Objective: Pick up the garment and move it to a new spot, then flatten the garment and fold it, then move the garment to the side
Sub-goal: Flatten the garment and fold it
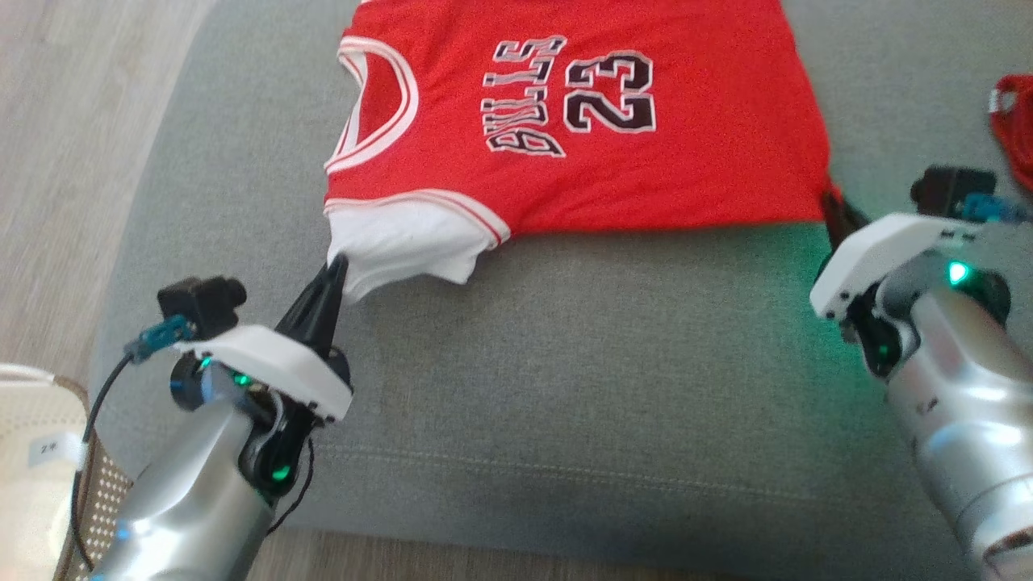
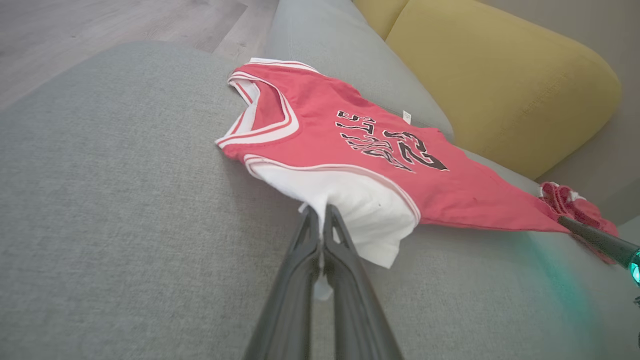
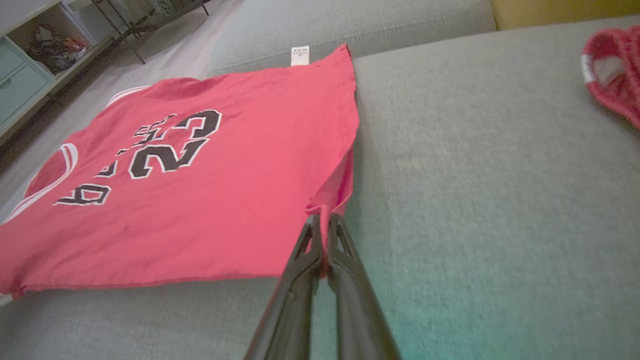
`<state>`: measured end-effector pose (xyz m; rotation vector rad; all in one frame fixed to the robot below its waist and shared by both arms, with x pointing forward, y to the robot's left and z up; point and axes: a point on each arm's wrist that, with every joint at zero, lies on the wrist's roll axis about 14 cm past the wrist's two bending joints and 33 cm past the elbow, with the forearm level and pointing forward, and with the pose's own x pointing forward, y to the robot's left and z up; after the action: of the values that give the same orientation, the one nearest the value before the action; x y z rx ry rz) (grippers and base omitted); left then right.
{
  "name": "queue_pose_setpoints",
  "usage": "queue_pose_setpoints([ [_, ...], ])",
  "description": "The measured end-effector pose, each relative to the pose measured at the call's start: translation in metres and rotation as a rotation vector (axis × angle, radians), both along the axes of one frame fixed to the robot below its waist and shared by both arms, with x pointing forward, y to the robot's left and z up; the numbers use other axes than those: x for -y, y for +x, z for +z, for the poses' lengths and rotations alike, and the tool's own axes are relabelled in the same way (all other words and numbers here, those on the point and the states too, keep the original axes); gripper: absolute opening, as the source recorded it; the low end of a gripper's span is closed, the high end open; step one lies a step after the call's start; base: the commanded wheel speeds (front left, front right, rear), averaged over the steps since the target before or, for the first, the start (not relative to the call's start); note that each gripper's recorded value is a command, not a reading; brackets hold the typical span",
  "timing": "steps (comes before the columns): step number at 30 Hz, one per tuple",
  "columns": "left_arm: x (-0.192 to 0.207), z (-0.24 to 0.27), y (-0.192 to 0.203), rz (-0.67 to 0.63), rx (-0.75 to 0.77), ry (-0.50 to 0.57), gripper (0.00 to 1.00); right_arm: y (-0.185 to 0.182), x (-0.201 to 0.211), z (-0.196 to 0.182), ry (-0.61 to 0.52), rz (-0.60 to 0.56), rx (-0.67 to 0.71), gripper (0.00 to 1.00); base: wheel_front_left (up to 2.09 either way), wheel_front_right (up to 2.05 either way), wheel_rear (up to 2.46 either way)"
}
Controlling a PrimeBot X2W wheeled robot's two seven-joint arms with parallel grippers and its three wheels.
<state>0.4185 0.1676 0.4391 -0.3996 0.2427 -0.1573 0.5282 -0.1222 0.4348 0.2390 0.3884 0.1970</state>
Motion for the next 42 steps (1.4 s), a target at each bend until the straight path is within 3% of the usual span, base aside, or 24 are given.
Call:
queue_pose_setpoints([
  [19, 0.003, -0.009, -0.060, -0.087, -0.054, 0.064, 0.00, -0.082, 0.015, -0.040, -0.077, 0.117, -0.326, 0.00, 0.00, 0.00, 0.00],
  [42, 0.021, -0.009, -0.133, -0.302, -0.213, 0.046, 0.00, -0.134, 0.034, -0.042, -0.101, 0.194, -0.514, 0.00, 0.00, 0.00, 0.00],
])
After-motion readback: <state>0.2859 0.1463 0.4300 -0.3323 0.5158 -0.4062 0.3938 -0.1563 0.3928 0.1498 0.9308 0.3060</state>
